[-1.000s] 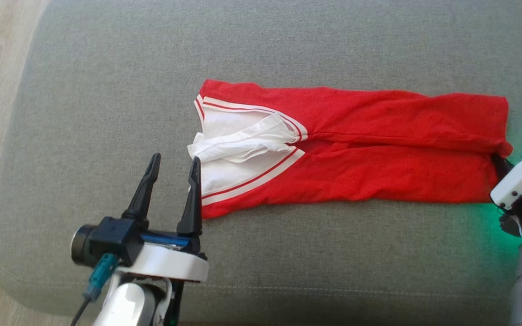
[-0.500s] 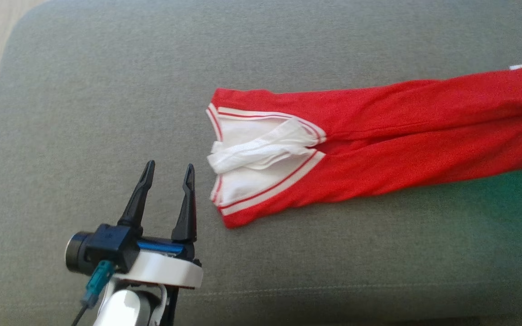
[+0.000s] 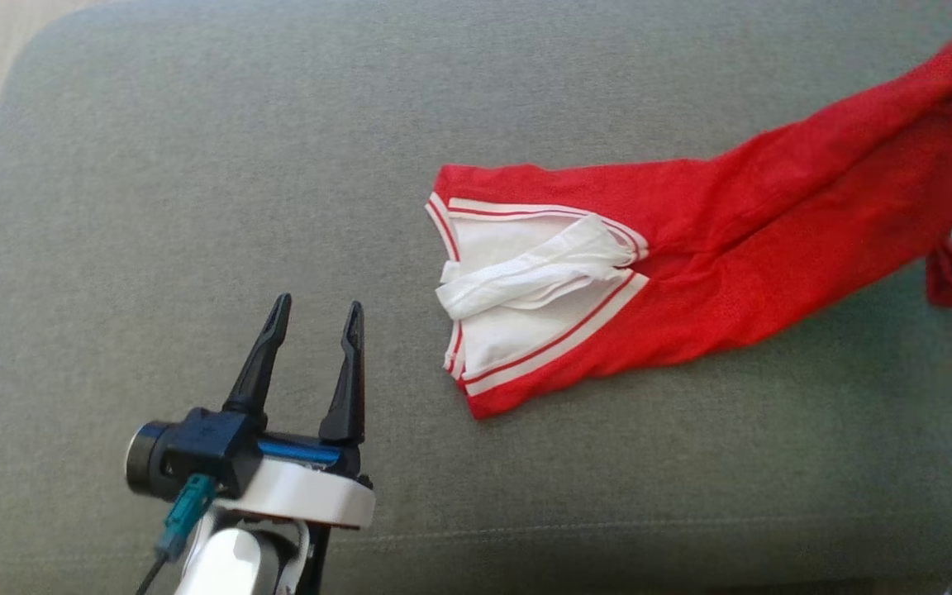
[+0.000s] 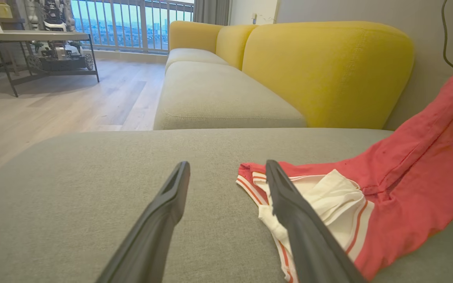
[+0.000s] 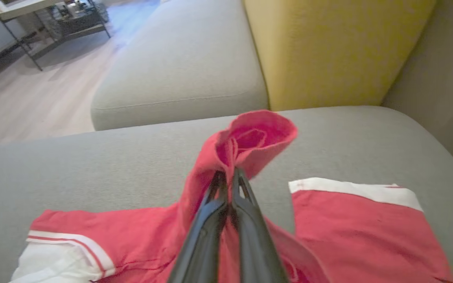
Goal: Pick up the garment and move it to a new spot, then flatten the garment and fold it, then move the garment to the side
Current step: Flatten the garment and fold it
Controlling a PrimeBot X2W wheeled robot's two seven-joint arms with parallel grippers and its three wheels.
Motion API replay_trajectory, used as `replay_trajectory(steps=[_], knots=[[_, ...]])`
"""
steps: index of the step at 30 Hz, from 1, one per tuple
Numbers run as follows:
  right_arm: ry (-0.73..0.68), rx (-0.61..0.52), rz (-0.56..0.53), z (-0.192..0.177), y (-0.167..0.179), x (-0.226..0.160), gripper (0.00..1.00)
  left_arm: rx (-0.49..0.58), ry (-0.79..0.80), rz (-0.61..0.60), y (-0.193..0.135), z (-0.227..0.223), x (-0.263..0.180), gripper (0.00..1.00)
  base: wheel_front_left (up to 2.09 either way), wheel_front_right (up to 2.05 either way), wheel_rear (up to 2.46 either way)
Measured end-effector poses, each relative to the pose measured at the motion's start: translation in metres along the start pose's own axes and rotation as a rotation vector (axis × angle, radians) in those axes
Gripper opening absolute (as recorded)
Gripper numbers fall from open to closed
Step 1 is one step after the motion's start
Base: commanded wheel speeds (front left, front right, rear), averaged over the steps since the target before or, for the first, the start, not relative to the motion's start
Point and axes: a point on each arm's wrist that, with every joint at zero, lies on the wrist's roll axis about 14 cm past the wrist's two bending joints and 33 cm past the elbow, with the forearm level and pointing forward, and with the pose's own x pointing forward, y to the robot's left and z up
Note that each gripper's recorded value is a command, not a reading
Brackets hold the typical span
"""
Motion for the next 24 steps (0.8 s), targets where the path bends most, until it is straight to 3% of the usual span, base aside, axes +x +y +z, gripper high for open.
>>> replay_trajectory(steps=[13, 24], knots=[[0.073, -0.057, 0.372, -0.028, 0.138, 0.004, 0.0, 0.018, -0.03, 0.099, 0.026, 0.014, -0.019, 1.0, 0.0, 0.0, 0.0], [0.257, -0.044, 0.638, -0.106, 0.229, -0.008, 0.0, 0.031, -0.041, 0.186, 0.046, 0.021, -0.04, 1.0, 0.0, 0.0, 0.0]])
